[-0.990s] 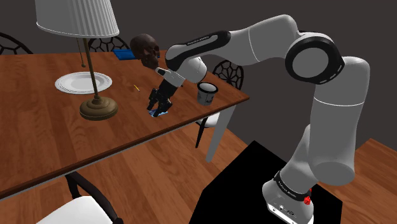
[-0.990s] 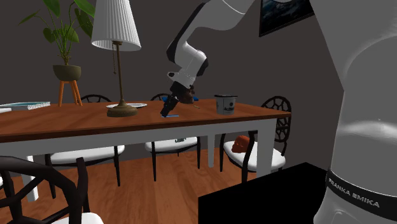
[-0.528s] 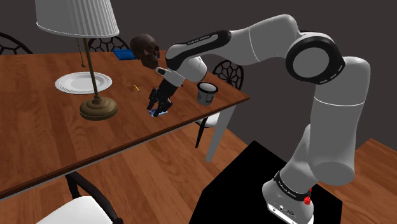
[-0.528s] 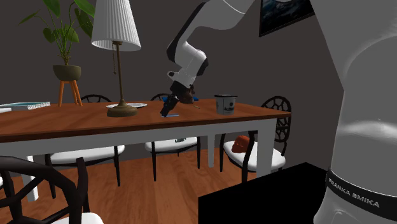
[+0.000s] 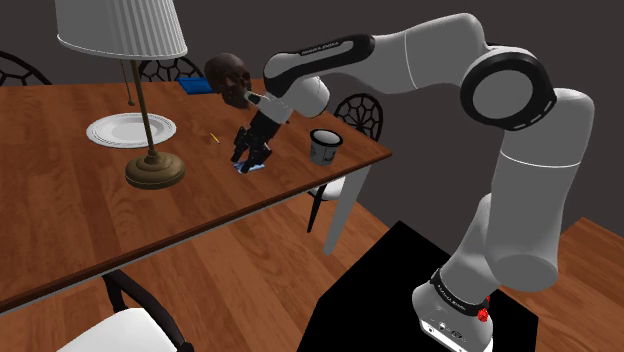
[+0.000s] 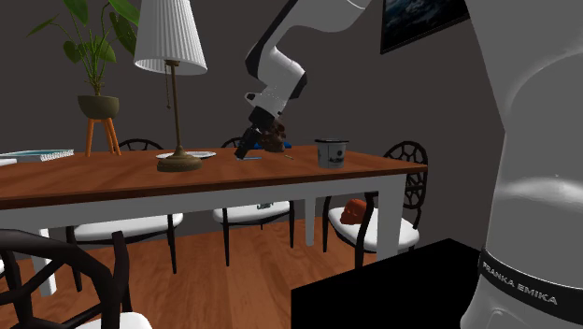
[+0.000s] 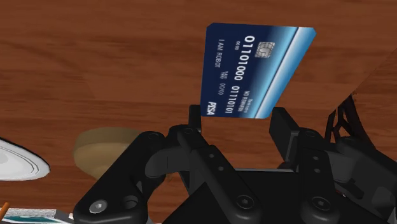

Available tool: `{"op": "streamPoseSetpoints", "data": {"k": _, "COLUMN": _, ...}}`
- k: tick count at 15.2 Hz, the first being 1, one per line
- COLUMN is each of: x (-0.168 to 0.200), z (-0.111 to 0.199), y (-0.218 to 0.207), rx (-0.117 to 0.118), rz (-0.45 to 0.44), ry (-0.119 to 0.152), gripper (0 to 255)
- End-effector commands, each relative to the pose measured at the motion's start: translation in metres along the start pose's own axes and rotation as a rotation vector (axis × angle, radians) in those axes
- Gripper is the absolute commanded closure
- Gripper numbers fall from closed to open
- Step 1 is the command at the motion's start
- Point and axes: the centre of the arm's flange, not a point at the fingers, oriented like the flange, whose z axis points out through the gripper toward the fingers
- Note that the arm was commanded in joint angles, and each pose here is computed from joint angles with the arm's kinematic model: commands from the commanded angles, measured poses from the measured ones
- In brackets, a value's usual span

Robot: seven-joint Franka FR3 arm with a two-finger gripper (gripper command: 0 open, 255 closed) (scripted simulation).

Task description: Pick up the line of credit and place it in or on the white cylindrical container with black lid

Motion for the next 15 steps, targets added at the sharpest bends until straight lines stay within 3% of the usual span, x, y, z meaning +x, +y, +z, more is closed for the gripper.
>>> {"op": "streamPoseSetpoints", "data": {"k": 1, "x": 0.005, "z": -0.01, "y": 0.0, "rx": 0.0, "rz": 0.0, "ry": 0.0, "gripper": 255}}
{"op": "streamPoseSetpoints", "data": {"k": 15, "x": 0.046, "z": -0.072, "y": 0.0, "rx": 0.0, "rz": 0.0, "ry": 0.0, "gripper": 255}}
